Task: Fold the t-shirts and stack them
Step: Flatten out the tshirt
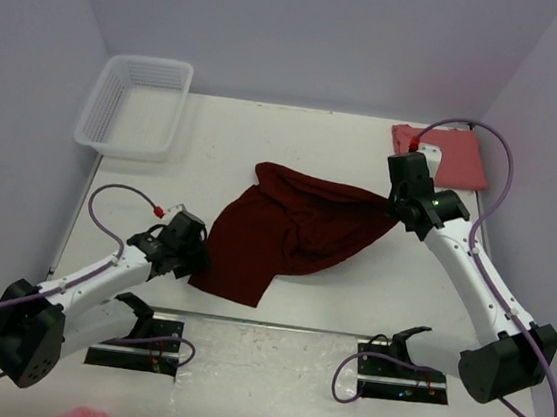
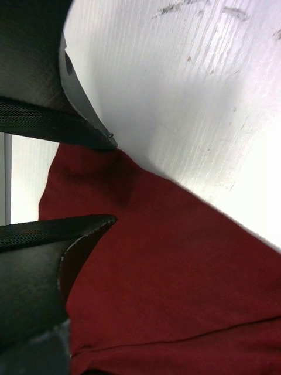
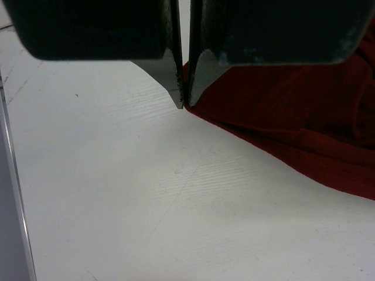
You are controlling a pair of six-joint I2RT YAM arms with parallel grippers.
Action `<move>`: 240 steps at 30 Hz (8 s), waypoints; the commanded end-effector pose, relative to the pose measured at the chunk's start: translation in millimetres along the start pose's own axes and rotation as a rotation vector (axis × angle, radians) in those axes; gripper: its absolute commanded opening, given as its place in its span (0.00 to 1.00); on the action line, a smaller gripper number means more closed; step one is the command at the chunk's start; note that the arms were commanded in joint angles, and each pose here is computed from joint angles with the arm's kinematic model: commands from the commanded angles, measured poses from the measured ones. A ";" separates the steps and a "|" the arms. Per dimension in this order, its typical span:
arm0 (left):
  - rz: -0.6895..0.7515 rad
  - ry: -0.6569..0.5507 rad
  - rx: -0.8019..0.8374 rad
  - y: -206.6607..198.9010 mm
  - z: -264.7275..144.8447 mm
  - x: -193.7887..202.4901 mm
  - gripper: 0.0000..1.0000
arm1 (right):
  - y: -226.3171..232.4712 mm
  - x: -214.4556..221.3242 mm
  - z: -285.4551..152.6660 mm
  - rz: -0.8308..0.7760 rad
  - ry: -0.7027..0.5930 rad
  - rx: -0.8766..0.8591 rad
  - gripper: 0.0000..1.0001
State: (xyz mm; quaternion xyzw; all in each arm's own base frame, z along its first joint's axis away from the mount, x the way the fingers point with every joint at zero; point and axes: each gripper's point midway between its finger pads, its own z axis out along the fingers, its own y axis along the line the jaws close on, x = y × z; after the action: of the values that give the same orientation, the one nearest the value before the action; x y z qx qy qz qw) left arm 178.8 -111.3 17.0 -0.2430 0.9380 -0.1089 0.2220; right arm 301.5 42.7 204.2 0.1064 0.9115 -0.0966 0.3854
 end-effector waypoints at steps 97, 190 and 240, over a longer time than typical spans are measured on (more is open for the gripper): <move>0.027 0.155 -0.368 65.3 26.0 -8.3 0.45 | 10.1 -30.9 -19.1 0.063 -0.072 -0.145 0.00; 0.449 -1.357 0.830 -147.8 -581.1 -238.3 0.00 | -46.3 -197.0 -271.4 0.087 -0.797 -0.438 0.00; 0.463 -1.298 0.669 -151.9 -548.7 -256.6 0.00 | -39.1 -213.9 -285.9 0.096 -0.831 -0.472 0.00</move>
State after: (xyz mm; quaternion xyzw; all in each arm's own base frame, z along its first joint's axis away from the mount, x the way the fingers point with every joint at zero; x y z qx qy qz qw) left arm 191.5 -65.8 627.2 0.0319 0.5796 -0.1732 0.7957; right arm 244.4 58.2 547.5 0.0053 0.6841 0.1034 0.7220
